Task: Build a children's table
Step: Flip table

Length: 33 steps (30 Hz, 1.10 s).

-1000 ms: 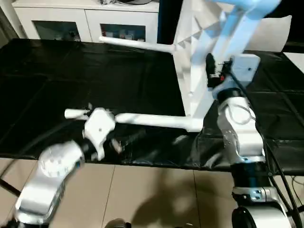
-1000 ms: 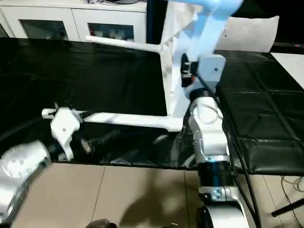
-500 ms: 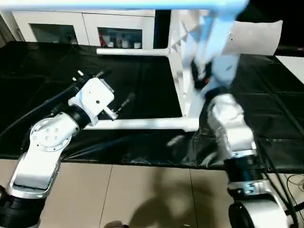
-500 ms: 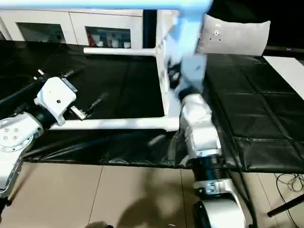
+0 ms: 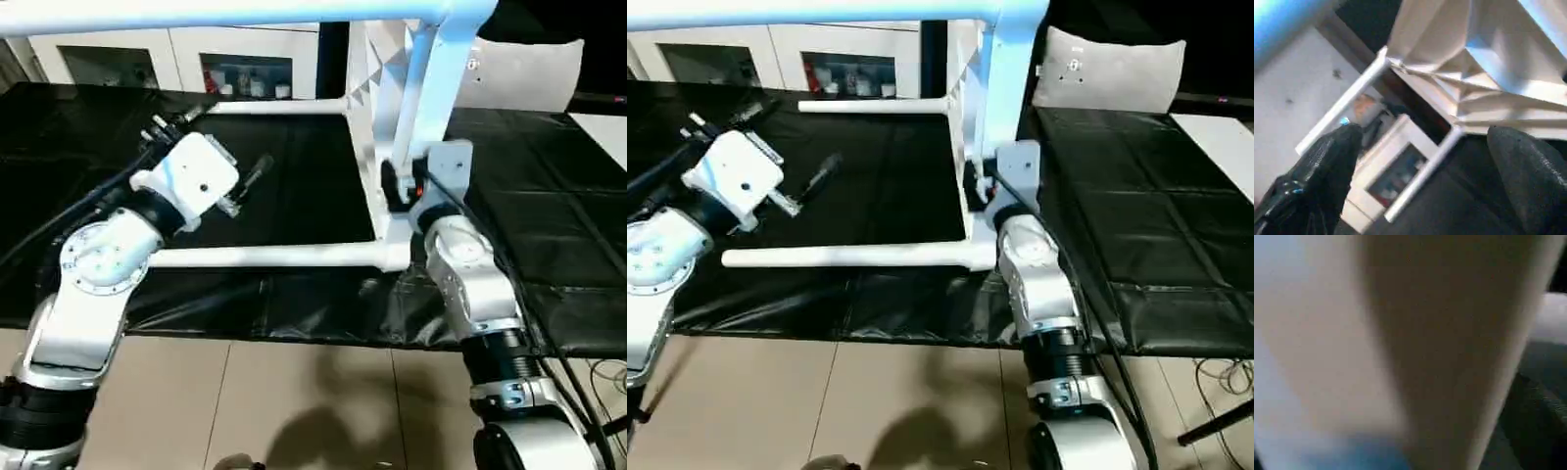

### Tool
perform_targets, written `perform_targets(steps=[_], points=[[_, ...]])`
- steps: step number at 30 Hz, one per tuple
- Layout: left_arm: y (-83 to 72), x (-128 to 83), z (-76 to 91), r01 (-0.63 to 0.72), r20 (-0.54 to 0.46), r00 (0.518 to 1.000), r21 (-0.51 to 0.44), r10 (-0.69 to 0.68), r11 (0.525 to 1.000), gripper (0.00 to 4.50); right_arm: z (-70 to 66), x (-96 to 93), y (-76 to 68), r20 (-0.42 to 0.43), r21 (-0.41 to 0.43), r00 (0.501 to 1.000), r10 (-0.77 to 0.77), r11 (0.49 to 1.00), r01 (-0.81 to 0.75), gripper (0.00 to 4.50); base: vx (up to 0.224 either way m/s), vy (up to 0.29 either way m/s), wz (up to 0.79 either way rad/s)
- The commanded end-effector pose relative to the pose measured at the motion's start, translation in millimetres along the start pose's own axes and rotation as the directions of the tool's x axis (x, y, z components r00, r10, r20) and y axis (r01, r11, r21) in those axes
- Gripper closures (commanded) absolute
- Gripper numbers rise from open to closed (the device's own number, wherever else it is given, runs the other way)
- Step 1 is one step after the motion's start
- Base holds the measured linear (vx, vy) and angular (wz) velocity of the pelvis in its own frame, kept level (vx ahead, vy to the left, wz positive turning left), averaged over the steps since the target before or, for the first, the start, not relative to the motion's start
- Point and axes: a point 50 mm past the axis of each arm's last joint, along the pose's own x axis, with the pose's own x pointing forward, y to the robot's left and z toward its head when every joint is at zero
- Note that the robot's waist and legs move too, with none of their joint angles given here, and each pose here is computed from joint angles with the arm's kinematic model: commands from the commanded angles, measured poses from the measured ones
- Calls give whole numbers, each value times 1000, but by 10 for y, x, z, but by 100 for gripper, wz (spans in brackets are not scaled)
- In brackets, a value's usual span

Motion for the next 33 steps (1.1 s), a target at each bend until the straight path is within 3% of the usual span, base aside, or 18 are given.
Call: perform_targets(steps=[1,16,24,27,33], points=[[34,5,41,-14,24,1000,59,13,998,0,-57,-3,-44,-21,1,1000,-8,1000,8,13,0,0,0],[38,-4,185,-32,150,989,217,-1,976,0,-108,23,-42,-28,18,1000,5,1000,-5,144,0,0,0],[201,-8,312,-158,249,965,287,86,945,0,-114,32,-33,-25,14,1000,17,1000,-17,227,0,0,0],[375,36,330,-271,263,947,348,184,897,0,-111,36,-35,-22,12,1000,19,1000,-19,241,0,0,0],[498,116,278,-348,244,932,385,269,855,0,-114,36,-32,-19,10,1000,21,1000,-21,255,0,0,0]])
